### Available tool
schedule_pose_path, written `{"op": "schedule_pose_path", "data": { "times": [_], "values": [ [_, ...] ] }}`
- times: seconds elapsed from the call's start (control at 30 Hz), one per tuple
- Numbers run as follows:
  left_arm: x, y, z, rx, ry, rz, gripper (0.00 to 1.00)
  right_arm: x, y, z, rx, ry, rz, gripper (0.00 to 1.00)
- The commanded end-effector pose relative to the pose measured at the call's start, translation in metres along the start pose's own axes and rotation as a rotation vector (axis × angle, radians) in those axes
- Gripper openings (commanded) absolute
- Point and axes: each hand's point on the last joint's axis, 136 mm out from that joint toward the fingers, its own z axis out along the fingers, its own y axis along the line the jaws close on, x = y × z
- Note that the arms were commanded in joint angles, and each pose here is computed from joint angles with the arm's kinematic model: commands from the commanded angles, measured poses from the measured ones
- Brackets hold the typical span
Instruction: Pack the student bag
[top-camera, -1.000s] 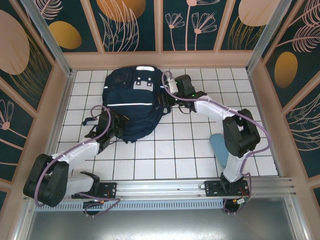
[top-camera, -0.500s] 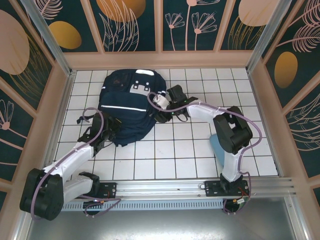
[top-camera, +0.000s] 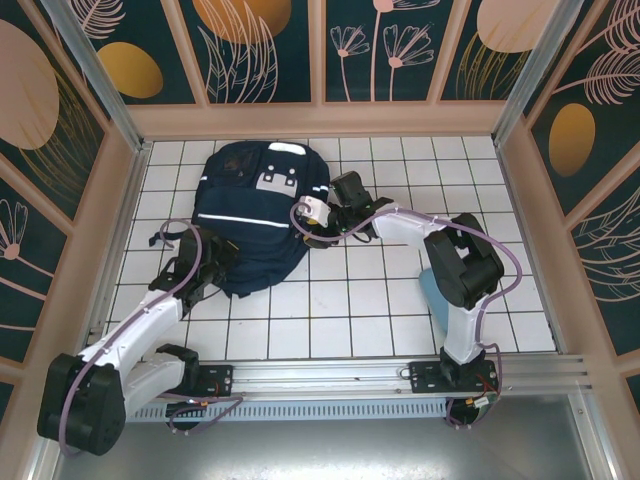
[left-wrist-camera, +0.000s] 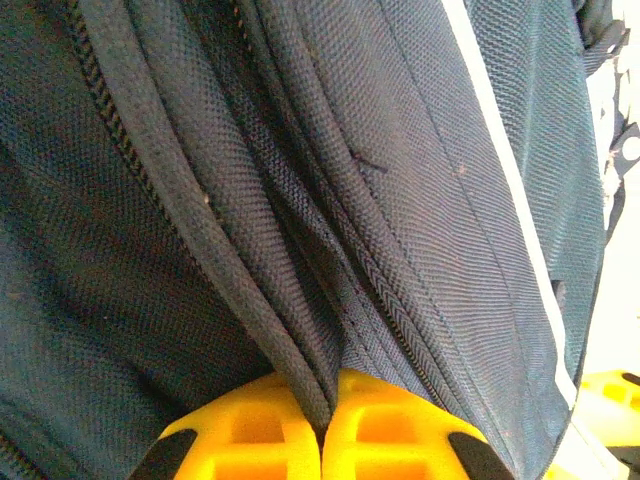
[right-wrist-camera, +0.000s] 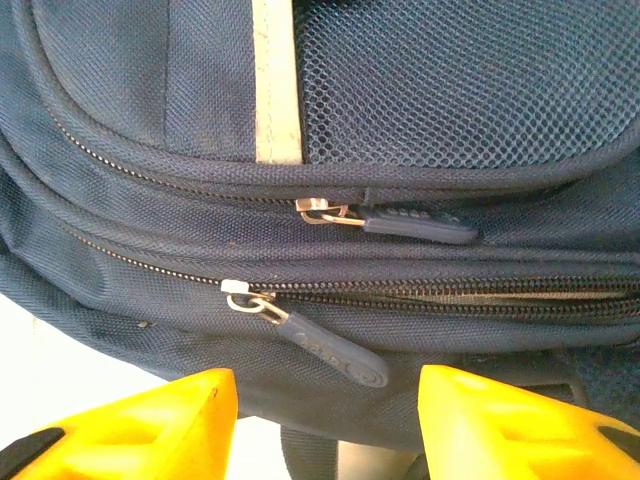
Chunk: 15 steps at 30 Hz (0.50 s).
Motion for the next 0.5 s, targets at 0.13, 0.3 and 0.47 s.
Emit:
{"op": "schedule_pose_path", "data": {
  "times": [0.13,0.3,0.47],
  "values": [
    [-0.023,-0.049,-0.029,0.135,-0.052,0.033,0.0,-0.028,0.0,0.001,-0.017,-0.09,-0.116,0.5],
    [-0.022,-0.054,-0.031,0.151,-0.043,0.037,0.0,-0.028,-0.009,0.008,0.042,-0.098,-0.14,0.49],
    [-0.022,-0.056,-0.031,0.16,-0.041,0.034,0.0,-0.022,-0.003,0.014,0.023,-0.072,-0.155,0.47]
  ]
}}
